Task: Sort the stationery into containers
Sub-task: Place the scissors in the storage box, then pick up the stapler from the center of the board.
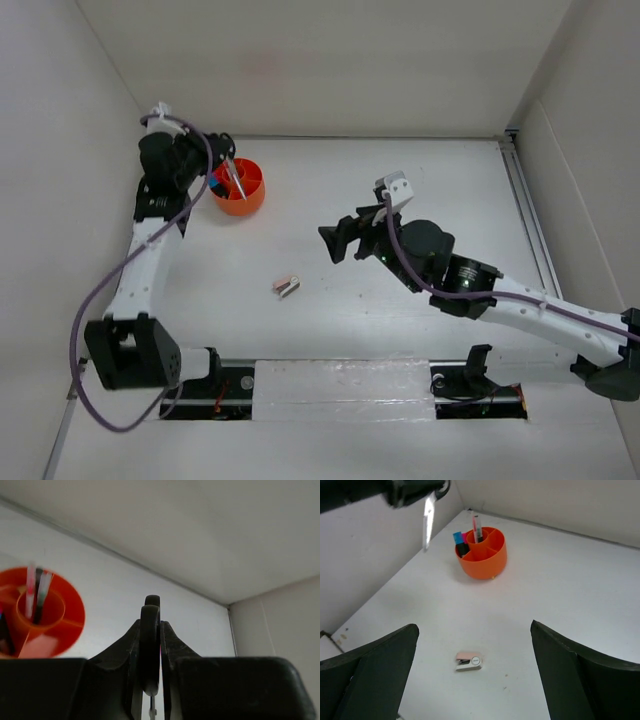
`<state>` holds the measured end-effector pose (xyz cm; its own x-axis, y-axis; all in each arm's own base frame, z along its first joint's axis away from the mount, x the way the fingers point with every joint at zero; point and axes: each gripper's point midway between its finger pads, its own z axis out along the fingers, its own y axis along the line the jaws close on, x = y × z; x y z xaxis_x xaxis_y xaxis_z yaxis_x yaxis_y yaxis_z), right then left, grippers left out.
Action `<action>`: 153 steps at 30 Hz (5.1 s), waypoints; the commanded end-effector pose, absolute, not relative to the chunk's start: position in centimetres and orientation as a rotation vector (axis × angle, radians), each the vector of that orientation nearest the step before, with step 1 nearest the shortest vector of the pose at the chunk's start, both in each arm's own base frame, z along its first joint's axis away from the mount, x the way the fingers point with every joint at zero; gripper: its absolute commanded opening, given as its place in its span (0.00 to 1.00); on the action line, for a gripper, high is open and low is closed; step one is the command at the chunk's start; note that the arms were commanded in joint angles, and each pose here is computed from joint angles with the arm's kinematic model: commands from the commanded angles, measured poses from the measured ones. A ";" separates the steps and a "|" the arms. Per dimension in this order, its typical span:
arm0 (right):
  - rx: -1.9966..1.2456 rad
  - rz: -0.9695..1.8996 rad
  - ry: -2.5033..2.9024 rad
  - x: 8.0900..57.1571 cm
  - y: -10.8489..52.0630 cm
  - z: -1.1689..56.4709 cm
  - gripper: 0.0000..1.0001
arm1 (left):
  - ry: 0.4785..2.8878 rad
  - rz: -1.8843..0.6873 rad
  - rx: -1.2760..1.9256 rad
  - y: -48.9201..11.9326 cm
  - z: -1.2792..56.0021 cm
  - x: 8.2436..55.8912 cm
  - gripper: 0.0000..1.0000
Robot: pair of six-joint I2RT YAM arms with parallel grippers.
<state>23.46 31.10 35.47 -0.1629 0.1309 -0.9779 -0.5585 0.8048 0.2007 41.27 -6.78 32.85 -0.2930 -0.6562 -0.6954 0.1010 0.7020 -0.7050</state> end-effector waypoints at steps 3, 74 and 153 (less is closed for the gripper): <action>-0.327 0.723 1.692 20.7 30.2 33.4 1.00 | 1.554 -0.436 -0.482 -8.3 40.6 49.0 0.00; -0.503 0.913 1.931 14.0 31.9 20.8 1.00 | 1.369 0.456 -0.620 -2.9 22.0 58.0 0.00; -0.498 0.641 2.078 17.1 34.6 19.2 1.00 | 1.820 -0.224 -0.626 -6.5 34.2 31.3 1.00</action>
